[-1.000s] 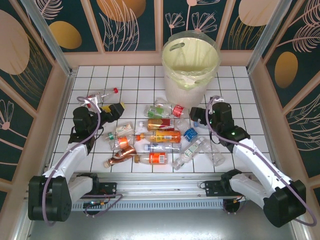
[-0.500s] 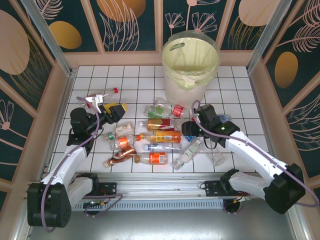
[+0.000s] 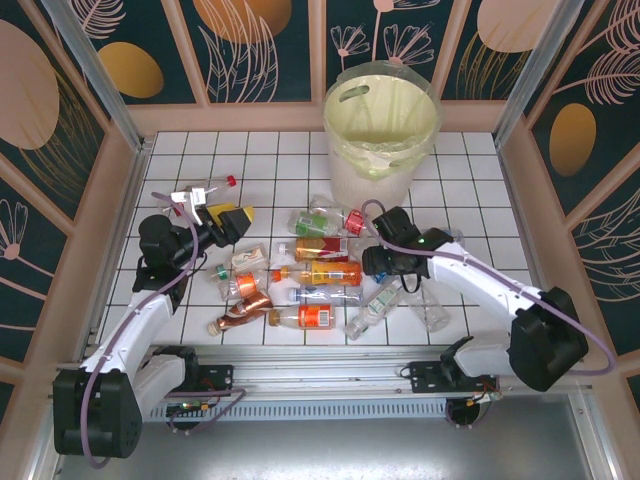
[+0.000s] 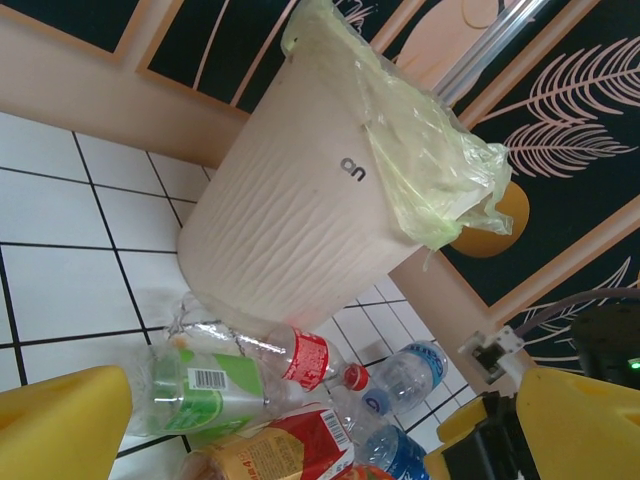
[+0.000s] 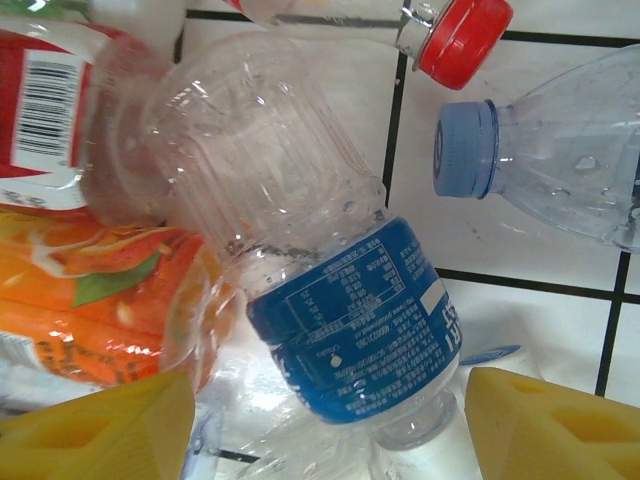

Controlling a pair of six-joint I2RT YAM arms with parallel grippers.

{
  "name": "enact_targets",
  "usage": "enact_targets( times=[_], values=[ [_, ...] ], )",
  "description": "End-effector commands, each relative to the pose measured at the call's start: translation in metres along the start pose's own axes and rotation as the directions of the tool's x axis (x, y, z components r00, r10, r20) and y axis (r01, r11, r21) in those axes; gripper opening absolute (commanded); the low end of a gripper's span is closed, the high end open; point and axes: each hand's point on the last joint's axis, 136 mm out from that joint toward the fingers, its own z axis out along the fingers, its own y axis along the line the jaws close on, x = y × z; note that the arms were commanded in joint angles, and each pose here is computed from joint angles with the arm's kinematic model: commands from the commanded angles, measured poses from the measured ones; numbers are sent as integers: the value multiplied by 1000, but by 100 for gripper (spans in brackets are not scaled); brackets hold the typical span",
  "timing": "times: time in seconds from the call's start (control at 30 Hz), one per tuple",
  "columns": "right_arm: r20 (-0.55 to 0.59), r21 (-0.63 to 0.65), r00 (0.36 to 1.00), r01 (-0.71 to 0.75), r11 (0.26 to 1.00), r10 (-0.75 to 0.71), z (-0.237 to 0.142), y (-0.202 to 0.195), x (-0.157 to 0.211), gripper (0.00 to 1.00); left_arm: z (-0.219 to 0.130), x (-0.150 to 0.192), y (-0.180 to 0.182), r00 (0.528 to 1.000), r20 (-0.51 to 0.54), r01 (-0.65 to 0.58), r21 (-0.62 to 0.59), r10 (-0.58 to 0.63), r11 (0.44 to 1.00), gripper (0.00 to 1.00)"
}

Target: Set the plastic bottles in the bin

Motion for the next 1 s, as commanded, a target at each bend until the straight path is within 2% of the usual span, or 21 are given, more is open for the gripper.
enact_targets(
  times=[0.0, 0.47, 0.97],
  values=[
    [-18, 32, 999, 49, 998, -48, 4, -1, -3, 75, 3, -11, -13, 999, 12, -30, 38, 29, 999, 99],
    [-79, -20, 987, 137, 990, -138, 25, 1, -14, 76, 11, -7, -19, 1000, -18, -24, 43, 25, 999, 98],
    [-102, 21, 980, 174, 984, -171, 51, -4, -14, 76, 21, -2, -16, 999, -50, -14, 30, 15, 999, 99]
  ],
)
